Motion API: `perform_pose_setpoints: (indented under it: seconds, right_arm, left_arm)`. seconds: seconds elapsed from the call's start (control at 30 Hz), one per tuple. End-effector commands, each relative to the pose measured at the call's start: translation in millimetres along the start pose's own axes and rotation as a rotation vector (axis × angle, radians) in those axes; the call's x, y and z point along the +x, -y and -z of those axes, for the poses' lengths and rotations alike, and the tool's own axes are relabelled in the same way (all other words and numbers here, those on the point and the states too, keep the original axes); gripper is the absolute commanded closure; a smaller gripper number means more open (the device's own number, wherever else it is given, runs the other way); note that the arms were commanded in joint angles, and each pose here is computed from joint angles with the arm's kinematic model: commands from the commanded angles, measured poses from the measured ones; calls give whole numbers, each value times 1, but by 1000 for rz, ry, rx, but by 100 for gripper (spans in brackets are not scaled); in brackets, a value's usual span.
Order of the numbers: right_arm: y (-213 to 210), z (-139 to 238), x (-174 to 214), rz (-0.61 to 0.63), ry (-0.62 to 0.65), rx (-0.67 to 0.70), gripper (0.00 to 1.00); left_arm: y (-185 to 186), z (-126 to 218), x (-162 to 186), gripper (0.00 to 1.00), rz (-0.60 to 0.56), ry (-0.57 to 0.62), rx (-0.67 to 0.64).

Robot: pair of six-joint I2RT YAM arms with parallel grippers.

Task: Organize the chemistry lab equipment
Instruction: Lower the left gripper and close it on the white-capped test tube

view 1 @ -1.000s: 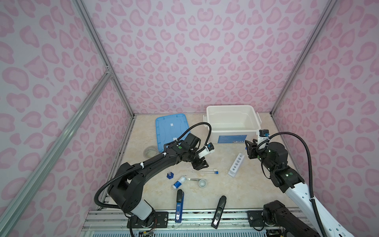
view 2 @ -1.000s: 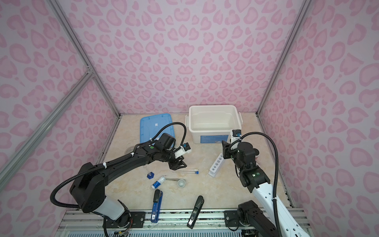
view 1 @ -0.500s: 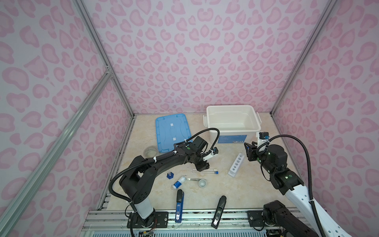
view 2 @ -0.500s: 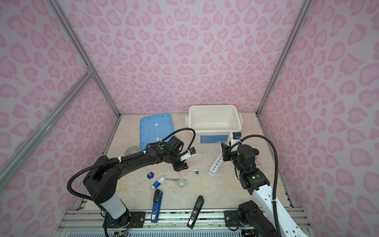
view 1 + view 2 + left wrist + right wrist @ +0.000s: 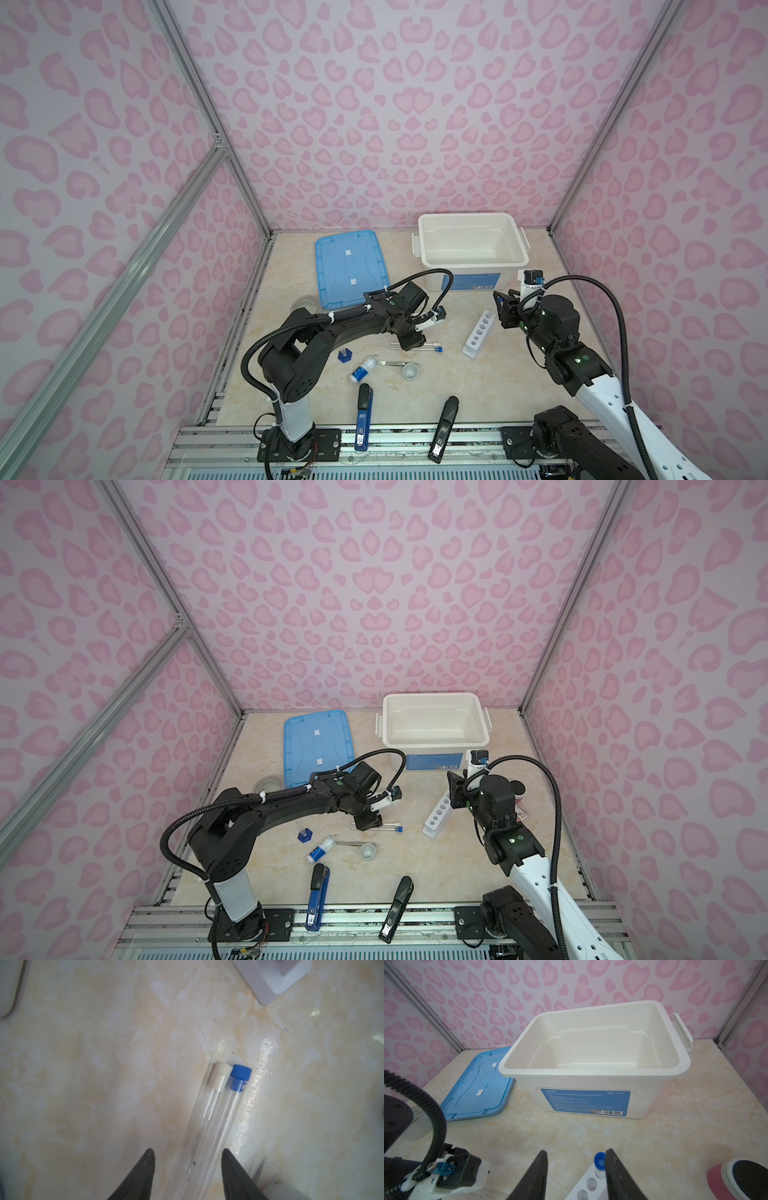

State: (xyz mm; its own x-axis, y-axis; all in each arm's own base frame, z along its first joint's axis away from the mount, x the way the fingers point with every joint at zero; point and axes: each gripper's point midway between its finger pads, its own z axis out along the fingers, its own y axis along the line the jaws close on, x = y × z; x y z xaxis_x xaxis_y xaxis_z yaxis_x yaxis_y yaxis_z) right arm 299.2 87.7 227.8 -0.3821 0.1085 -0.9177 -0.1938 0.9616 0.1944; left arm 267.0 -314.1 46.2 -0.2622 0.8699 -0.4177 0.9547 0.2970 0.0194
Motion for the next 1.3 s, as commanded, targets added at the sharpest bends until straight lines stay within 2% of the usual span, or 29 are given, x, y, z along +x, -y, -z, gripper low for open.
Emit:
perform_pose_setpoints:
  seconds: [0.0,0.97,1.27]
  right_arm:
    - [-1,-1,-4,-9,24,-9,55]
    - [3,-2,-1,-14,21,8,55]
    - [4,-2,-1,-18,23,8,56]
  left_arm:
    - [-5,-2,-5,46,-1,8,-15]
    - [-8,-26,5,46,15,-54,-1]
    - [-9,-31,7,51,9,-67,-1]
